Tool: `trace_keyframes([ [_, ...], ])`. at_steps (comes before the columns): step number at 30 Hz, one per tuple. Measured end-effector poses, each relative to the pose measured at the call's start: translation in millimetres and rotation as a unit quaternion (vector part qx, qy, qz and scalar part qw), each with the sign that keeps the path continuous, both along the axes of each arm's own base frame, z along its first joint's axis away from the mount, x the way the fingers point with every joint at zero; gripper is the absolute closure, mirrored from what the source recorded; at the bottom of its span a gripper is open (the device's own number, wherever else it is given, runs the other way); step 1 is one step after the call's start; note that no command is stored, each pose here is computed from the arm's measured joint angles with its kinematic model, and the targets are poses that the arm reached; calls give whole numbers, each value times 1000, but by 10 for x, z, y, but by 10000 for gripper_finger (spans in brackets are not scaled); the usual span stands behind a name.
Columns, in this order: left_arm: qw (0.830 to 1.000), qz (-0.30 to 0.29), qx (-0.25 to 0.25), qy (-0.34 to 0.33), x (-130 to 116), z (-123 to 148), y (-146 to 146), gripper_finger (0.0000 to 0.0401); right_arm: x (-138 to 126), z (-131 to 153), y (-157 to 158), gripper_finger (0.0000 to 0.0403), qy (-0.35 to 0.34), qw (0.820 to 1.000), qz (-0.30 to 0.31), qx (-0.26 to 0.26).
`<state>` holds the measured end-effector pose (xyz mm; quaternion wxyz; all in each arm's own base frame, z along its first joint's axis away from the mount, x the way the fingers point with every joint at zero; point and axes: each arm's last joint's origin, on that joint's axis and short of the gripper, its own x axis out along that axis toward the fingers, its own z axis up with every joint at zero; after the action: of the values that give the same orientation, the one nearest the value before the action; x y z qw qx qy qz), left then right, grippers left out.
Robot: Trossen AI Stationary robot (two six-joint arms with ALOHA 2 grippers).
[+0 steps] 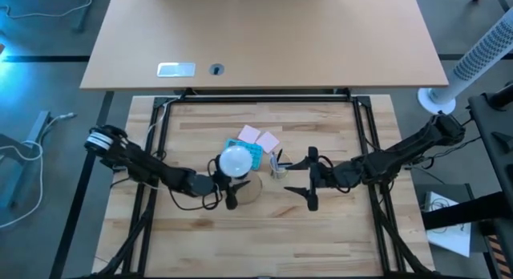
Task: Screw lightbulb
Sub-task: Insert the lightbulb into the black table lamp
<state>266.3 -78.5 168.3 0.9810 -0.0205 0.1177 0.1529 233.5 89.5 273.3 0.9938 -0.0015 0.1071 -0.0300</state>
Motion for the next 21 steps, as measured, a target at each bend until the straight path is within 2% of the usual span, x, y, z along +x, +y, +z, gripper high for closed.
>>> trace_keyframes([
  [7,1000,-20,1,-4,-113,161,-67,175,202,-144,47,106,-5,1000,17,-17],
  [11,999,-35,1,1,-143,190,-82,149,417,-220,67,97,-66,998,-16,-8],
  [17,999,-38,0,-1,-166,188,-79,138,623,-331,41,107,-129,991,-42,-20],
  [21,999,-34,1,4,-254,110,-40,138,680,-419,0,108,-118,992,-54,1],
])
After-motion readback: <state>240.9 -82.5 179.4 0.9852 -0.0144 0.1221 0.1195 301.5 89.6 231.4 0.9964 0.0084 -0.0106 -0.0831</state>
